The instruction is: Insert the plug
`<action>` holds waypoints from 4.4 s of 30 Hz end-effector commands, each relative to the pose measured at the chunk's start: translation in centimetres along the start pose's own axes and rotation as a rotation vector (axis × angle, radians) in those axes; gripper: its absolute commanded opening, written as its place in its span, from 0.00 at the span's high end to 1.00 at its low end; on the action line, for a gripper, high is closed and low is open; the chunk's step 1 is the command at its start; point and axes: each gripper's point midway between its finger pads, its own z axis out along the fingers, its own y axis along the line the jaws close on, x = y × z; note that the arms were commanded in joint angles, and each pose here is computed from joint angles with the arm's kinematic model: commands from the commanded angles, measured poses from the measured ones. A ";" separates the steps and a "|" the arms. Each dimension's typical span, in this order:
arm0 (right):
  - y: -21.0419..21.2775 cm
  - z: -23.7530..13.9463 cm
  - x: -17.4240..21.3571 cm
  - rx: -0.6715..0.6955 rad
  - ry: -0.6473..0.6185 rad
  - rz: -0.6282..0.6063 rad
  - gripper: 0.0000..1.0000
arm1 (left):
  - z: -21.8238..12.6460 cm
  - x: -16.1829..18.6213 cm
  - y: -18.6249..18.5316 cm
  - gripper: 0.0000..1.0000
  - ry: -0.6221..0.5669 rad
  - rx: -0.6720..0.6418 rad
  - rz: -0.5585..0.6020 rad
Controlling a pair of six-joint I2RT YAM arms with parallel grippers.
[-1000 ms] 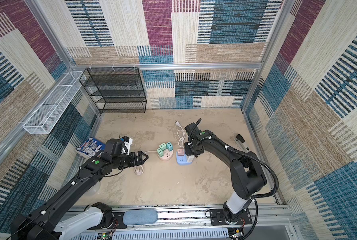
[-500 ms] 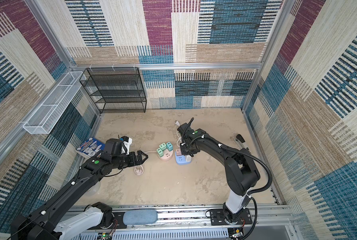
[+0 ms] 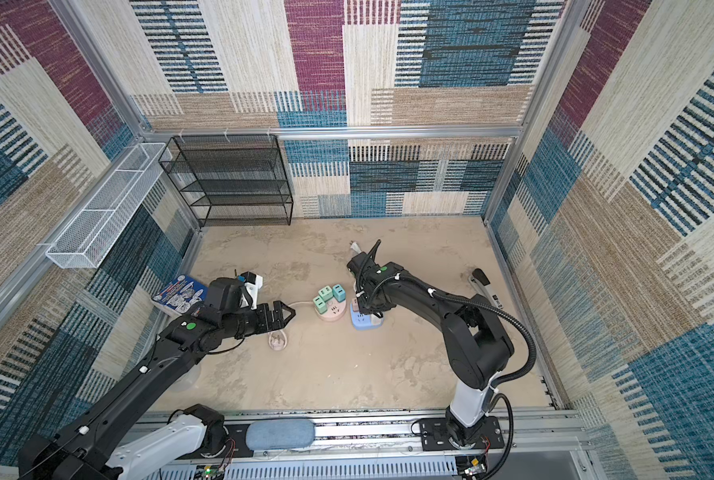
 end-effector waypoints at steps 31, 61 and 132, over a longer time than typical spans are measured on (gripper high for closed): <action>-3.9 -10.2 -3.6 -0.107 -0.371 0.188 0.24 | -0.2 -3.4 1.0 0.01 -0.109 -0.115 -0.001; -4.6 -10.6 -6.0 -0.156 -0.753 0.133 0.00 | -5.0 -15.3 10.0 0.00 -0.821 -0.696 0.321; -22.3 -5.9 -3.4 0.190 -1.226 0.208 0.00 | 2.8 -12.0 20.7 0.01 -0.695 -0.658 0.296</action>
